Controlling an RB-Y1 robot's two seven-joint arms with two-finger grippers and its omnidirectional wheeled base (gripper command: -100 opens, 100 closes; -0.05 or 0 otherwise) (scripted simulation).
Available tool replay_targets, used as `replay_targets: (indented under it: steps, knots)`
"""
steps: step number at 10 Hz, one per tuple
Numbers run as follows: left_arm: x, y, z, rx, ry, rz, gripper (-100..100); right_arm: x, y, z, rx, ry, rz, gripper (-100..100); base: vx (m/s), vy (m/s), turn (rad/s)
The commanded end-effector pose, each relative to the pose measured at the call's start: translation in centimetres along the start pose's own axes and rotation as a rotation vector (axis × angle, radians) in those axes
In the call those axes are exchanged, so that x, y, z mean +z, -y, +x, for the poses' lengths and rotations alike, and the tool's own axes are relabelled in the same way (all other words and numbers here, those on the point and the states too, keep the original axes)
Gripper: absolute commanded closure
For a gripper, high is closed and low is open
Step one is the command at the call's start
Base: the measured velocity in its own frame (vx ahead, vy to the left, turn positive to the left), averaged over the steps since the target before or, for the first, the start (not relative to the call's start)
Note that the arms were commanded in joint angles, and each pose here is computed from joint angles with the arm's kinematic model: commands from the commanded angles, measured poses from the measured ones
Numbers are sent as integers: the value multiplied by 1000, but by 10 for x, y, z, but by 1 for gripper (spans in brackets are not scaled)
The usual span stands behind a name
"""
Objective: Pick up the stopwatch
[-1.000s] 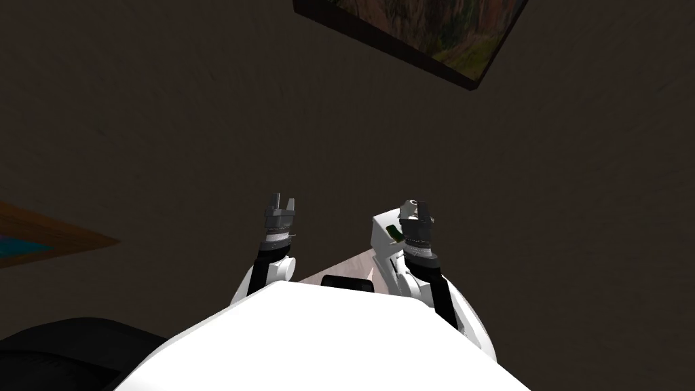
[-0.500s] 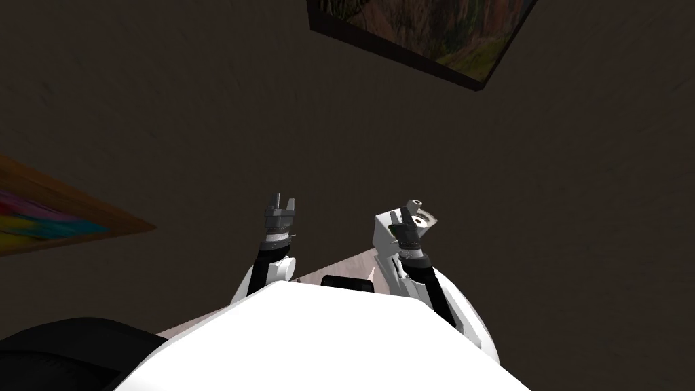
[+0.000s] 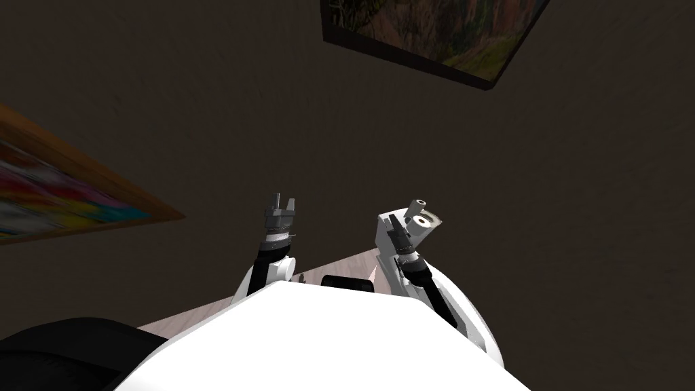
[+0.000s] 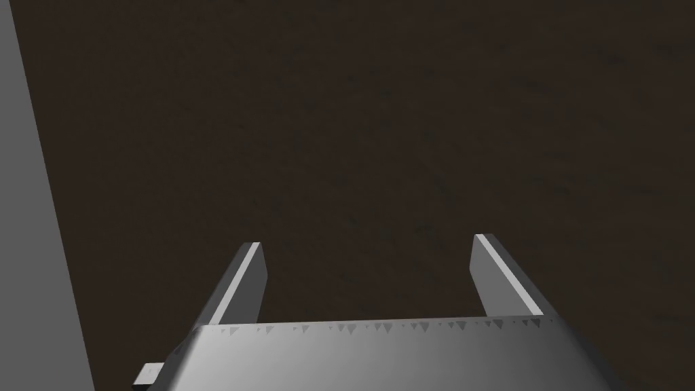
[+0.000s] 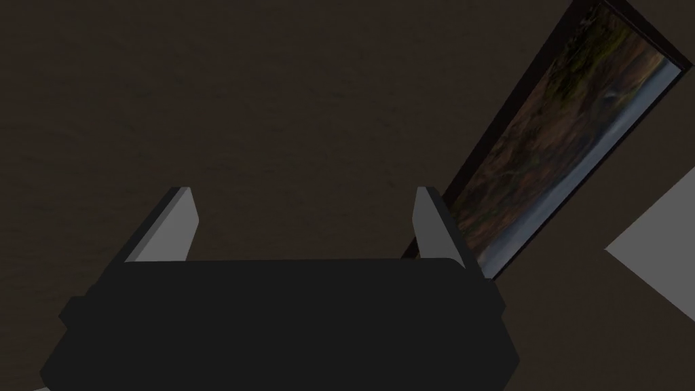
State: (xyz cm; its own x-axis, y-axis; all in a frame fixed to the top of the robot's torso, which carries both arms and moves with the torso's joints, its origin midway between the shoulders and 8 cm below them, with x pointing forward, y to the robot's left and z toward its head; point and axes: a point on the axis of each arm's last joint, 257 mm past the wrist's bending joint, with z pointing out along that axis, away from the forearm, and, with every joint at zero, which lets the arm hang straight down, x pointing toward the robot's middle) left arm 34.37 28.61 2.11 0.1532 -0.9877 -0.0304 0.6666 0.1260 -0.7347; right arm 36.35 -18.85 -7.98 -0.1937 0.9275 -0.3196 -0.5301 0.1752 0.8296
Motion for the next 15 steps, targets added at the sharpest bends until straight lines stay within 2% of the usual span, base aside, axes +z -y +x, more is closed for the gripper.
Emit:
replay_targets:
  steps: [1,2,3,4,5,6,7,8,9,10,11,12,13,14,15]
  knots:
    - [0,0,0,0,0,0,0,-9,19,13,-20,-64,44,-100,-47,11,101]
    - [0,0,0,0,0,0,0,-18,35,22,-31,-111,82,-100,-67,4,180]
    - [0,0,0,0,0,0,0,-20,37,23,-45,-133,87,-100,-51,1,50]
    - [0,0,0,0,0,0,0,-31,54,31,-58,-181,128,-100,-46,7,97]
    - [0,0,0,0,0,0,0,-33,55,31,-67,-195,132,-100,-35,3,54]
    - [0,0,0,0,0,0,0,-46,73,38,-80,-241,176,-100,-39,4,125]
    - [0,0,0,0,0,0,0,-48,74,37,-90,-257,180,-100,-34,1,63]
    - [0,0,0,0,0,0,0,-63,92,42,-105,-304,228,-100,-41,3,135]
    - [0,0,0,0,0,0,0,-65,93,41,-114,-317,232,-100,-32,-1,68]
    - [0,0,0,0,0,0,0,-83,112,43,-132,-365,283,-100,-31,-1,126]
    - [0,0,0,0,0,0,0,-84,113,42,-139,-375,286,-100,-23,-3,68]
    - [0,0,0,0,0,0,0,-102,131,41,-153,-416,340,-100,-23,-3,126]
    - [0,0,0,0,0,0,0,-105,132,39,-164,-431,344,-100,-21,-4,73]
    - [0,0,0,0,0,0,0,-124,149,36,-178,-468,400,-100,-24,-6,140]
    - [0,0,0,0,0,0,0,-127,150,34,-190,-483,404,-100,-18,-8,75]
